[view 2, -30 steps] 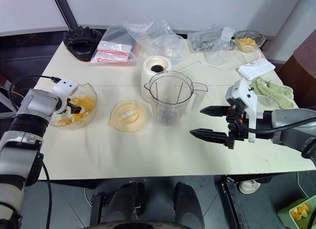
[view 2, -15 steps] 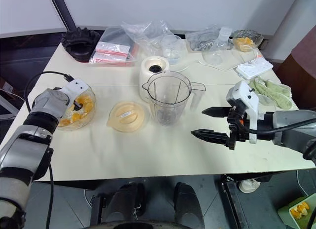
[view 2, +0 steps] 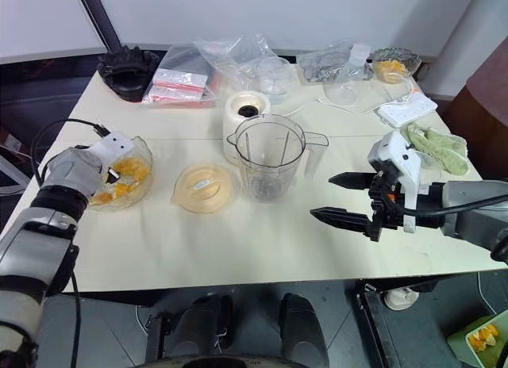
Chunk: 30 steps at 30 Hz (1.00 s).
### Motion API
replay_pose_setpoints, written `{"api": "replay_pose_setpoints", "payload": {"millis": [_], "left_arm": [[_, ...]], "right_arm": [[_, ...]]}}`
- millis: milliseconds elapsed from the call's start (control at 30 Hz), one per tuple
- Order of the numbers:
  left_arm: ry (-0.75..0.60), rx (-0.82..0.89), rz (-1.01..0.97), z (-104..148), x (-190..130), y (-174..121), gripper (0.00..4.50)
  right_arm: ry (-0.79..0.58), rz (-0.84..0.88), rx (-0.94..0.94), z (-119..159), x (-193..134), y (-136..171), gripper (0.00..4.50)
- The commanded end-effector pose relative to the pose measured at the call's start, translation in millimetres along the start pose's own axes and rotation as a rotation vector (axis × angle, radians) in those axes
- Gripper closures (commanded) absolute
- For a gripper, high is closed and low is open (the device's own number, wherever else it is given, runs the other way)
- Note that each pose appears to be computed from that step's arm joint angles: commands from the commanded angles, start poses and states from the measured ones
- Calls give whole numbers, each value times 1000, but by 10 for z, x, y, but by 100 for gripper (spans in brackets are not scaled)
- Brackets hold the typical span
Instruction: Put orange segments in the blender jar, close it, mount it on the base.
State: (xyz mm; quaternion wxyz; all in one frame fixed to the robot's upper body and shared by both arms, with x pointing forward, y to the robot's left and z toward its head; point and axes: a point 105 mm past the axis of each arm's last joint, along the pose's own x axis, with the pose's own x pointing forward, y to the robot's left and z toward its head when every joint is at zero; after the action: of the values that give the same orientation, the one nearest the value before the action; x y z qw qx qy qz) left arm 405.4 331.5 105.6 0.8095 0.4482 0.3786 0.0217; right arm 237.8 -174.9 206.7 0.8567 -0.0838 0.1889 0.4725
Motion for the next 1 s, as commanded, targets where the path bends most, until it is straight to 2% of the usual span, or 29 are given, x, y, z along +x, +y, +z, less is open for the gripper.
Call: {"api": "replay_pose_setpoints", "payload": {"millis": [33, 100, 200, 367, 400, 600, 700, 867, 1000], "left_arm": [[61, 9, -22, -209, 77, -98, 13], [49, -5, -33, -171, 102, -133, 13], [49, 6, -31, -162, 129, -154, 93], [61, 16, -16, -196, 166, -170, 352], [64, 20, -9, -205, 168, -162, 393], [65, 31, 50, -205, 140, -33, 393], [43, 54, 91, -118, 54, 120, 393], [-36, 46, 115, 99, -259, 314, 393], [-128, -47, 35, 186, -624, 372, 393]], "right_arm": [[-35, -7, -43, 99, -12, 20, 0], [-41, -7, -48, 115, 1, 19, 0], [-46, -16, -53, 134, -9, 13, 0], [-46, -26, -54, 128, -19, 15, 0], [-47, -26, -54, 127, -20, 23, 0], [-50, -28, -50, 115, -19, 31, 0], [-49, -28, -50, 112, -23, 26, 0], [-46, -28, -51, 115, -27, 7, 0], [-37, -43, -48, 101, -57, -36, 0]]}}
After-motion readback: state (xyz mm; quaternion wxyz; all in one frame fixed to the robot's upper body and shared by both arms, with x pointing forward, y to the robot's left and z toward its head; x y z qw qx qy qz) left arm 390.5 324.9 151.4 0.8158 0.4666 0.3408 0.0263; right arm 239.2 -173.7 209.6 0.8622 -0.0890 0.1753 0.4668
